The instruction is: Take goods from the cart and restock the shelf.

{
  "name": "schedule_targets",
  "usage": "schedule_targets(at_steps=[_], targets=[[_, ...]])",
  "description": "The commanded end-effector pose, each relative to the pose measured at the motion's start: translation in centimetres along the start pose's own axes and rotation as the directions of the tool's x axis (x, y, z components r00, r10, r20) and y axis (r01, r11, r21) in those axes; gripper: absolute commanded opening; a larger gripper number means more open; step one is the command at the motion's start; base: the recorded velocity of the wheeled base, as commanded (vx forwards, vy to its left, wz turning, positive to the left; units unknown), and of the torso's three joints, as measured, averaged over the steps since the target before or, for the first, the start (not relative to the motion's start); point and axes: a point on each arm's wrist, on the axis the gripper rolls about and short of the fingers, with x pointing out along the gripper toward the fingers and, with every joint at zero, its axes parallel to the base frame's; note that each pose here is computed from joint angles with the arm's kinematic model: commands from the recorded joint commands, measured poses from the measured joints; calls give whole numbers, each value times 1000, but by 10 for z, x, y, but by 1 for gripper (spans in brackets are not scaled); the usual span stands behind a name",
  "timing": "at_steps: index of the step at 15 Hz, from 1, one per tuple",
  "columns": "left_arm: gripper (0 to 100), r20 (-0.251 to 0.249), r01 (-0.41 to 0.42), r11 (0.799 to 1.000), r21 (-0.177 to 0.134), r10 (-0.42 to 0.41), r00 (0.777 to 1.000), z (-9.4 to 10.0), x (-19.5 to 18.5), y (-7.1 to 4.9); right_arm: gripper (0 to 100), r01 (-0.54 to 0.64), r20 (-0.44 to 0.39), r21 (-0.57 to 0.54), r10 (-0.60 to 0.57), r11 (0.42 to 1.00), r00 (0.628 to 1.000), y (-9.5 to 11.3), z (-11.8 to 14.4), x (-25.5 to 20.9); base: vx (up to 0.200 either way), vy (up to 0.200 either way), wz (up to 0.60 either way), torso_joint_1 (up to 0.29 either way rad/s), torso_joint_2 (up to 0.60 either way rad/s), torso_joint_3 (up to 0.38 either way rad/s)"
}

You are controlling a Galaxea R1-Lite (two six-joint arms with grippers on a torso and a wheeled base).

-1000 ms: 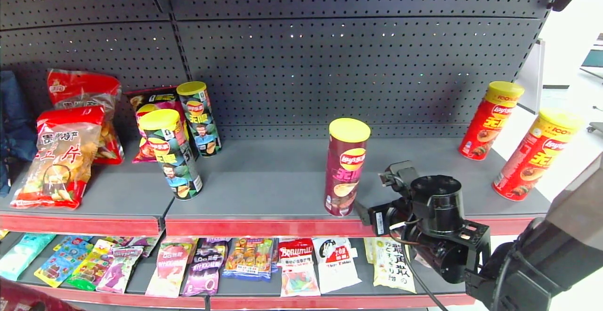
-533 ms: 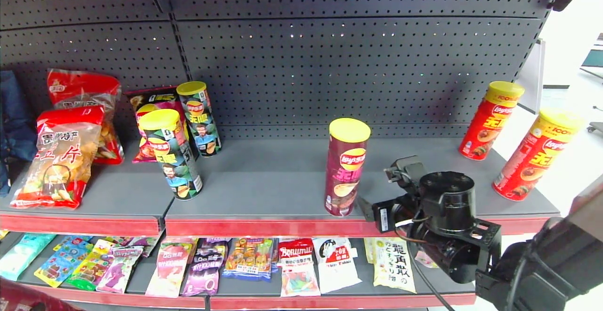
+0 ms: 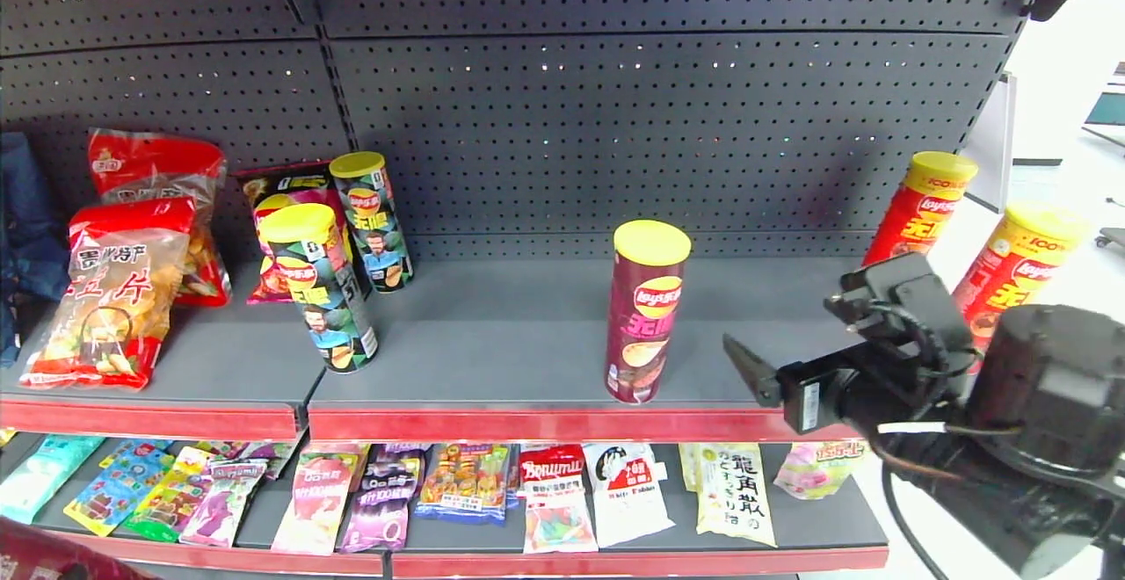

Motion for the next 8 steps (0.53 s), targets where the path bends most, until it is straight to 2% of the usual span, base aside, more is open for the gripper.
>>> schedule_targets(at_steps=[1,5,8], targets=[[0,-1,8,1000,0,-8,1000,0,0,0,100,64,133,21,-67,998,989,-29,26,-29,0,0,0,0,0,0],[0,-8,74,997,-4,-74,997,0,2,-1,100,251,137,55,-256,967,957,-74,33,-41,0,0,0,0,0,0],[0,-6,102,995,-4,-102,995,2,3,-1,100,326,137,71,-333,943,933,-90,30,-53,0,0,0,0,0,0]])
